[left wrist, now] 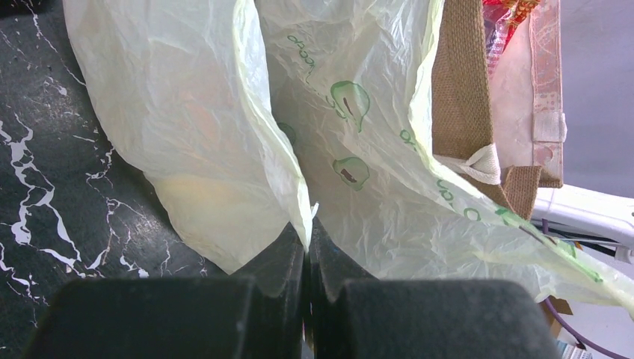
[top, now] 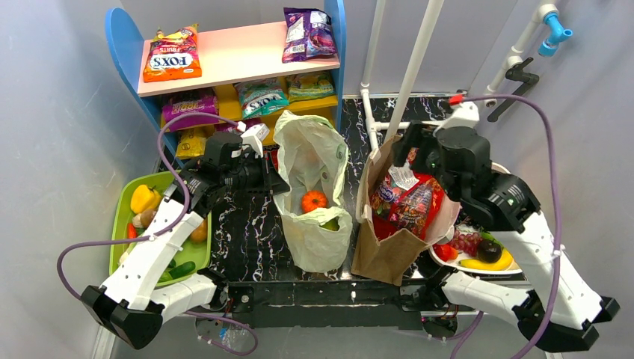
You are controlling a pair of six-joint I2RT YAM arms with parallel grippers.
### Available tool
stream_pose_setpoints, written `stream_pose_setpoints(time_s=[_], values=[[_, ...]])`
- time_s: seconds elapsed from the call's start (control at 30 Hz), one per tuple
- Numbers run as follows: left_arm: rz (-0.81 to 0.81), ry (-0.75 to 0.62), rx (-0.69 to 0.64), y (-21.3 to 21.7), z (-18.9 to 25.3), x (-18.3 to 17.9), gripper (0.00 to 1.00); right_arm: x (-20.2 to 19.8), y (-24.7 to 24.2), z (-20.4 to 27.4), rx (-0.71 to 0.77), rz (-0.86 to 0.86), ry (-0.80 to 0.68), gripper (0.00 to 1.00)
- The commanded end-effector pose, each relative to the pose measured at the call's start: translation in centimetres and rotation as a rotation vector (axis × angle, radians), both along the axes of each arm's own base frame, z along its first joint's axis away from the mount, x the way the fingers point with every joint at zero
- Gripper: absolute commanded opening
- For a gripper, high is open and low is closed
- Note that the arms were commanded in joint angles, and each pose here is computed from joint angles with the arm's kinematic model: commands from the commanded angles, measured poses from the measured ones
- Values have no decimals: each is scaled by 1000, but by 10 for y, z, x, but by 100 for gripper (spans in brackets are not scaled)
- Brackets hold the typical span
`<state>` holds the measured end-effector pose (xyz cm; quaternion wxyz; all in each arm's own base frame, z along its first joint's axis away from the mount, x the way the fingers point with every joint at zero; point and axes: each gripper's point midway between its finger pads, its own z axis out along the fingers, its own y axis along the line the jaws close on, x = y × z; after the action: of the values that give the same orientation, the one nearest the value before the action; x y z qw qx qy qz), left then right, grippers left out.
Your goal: Place the food into the grocery bag and tie it
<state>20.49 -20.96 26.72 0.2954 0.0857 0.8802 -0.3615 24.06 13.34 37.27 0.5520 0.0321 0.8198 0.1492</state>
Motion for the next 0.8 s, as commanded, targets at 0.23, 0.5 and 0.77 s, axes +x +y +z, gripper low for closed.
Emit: stream_pose_setpoints(time_s=[0.23, 0.5, 0.77], values=[[-20, -20, -9, 0, 9, -4, 0, 3, -120, -32, -80, -494, 10, 86], [-27, -24, -12, 1, 12, -8, 0, 14, -157, -67, -1, -714, 116, 86], [-38, -22, 1, 3, 11, -11, 0, -4, -222, -102, 30, -1110, 242, 88]])
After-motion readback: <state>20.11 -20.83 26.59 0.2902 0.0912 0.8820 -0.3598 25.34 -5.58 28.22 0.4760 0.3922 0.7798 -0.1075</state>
